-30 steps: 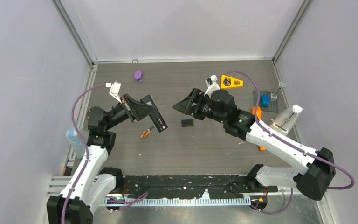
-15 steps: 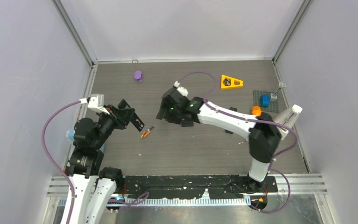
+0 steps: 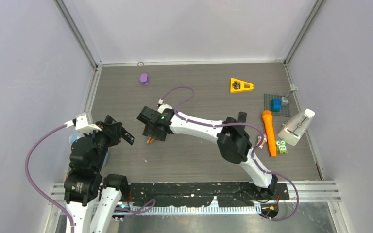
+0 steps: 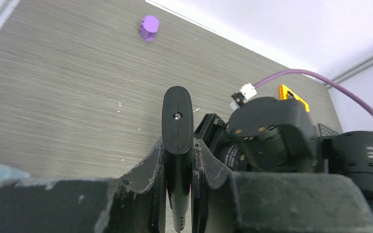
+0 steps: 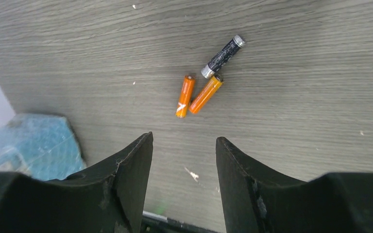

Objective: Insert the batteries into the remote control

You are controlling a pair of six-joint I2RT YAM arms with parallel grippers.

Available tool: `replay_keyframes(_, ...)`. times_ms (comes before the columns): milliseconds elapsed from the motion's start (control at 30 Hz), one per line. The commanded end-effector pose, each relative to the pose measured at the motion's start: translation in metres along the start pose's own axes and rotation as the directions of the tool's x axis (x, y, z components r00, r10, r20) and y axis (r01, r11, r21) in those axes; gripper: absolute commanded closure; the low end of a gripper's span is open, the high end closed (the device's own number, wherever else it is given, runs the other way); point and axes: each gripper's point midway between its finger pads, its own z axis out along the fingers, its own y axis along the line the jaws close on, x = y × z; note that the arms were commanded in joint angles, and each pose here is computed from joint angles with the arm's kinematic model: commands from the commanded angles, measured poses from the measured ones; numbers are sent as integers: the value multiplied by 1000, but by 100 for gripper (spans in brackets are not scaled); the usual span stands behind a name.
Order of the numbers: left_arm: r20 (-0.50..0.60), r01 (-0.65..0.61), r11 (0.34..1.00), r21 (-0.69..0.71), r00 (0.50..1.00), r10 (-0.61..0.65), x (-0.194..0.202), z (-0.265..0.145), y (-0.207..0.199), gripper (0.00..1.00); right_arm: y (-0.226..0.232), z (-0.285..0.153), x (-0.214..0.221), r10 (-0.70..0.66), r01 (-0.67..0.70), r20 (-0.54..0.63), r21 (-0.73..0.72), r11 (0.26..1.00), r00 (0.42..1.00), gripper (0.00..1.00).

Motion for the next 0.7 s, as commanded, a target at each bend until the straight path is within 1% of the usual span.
replay_keyframes(0, 82, -38, 995, -88, 996, 45, -24, -17, 13, 100, 2, 7, 1, 28, -33, 80, 68, 997, 996, 44)
replay_keyframes(300, 85, -8, 999, -52, 996, 13, -20, -17, 8, 100, -7, 31, 7, 17, -28, 101, 113, 993, 995, 46)
replay_keyframes(667, 92, 10, 999, -45, 996, -6, -21, -22, 7, 100, -12, 45, 5, 38, -57, 136, 134, 989, 990, 52)
